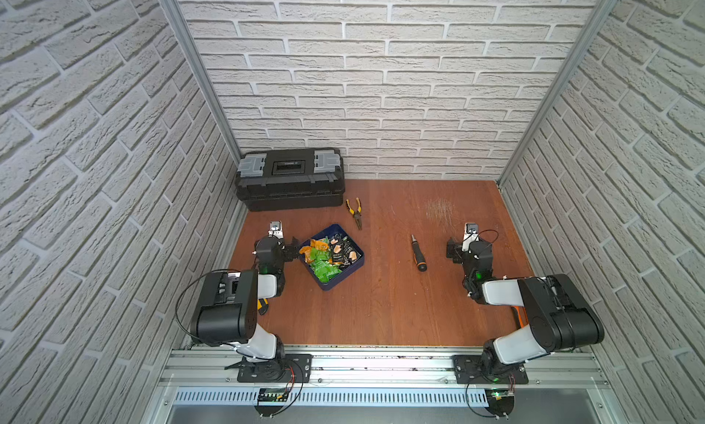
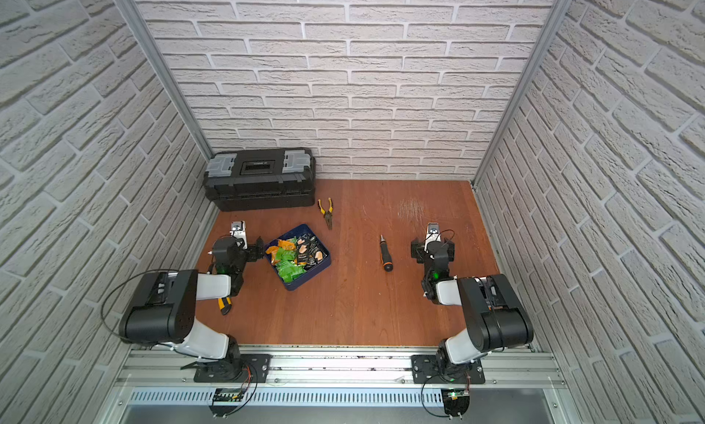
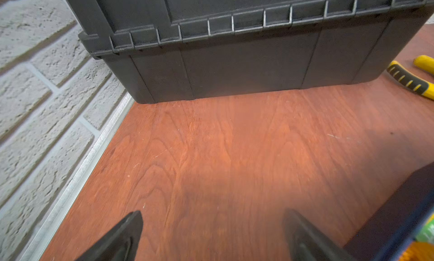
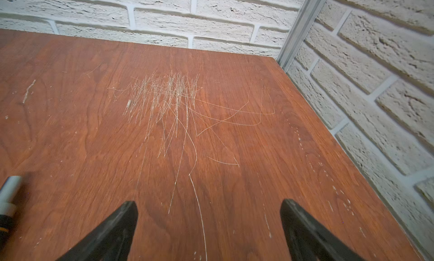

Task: Take the cookies out of the storage box
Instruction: Pick up the cookie from the storage box.

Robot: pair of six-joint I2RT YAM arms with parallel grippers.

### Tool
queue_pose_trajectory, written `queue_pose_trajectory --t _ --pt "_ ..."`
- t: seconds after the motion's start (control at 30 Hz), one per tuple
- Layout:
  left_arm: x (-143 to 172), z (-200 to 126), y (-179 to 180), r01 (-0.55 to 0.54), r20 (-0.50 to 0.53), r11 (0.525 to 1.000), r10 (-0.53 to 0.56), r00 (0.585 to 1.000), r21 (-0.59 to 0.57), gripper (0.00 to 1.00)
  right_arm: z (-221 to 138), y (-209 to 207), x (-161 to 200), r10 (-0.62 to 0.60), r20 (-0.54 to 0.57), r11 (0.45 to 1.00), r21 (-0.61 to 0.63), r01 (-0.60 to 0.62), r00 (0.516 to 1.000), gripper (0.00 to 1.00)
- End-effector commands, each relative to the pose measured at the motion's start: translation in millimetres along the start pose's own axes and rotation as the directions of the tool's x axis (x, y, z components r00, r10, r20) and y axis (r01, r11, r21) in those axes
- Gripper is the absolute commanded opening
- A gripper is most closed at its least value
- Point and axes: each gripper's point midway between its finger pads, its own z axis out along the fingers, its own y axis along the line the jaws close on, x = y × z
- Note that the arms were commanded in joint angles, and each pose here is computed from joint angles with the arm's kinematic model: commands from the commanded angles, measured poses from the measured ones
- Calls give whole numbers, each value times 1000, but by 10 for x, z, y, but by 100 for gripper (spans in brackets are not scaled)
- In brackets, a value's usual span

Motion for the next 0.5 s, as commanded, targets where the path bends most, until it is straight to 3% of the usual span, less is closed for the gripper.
queue_pose_trajectory --t 0.0,0.47 --pt "-64 0 12 5 32 1000 -5 999 1 98 11 -5 -158 26 47 1000 0 -26 999 99" --pt "-68 -10 24 21 40 1000 -22 999 18 98 -53 27 -227 24 66 999 -39 -22 998 99"
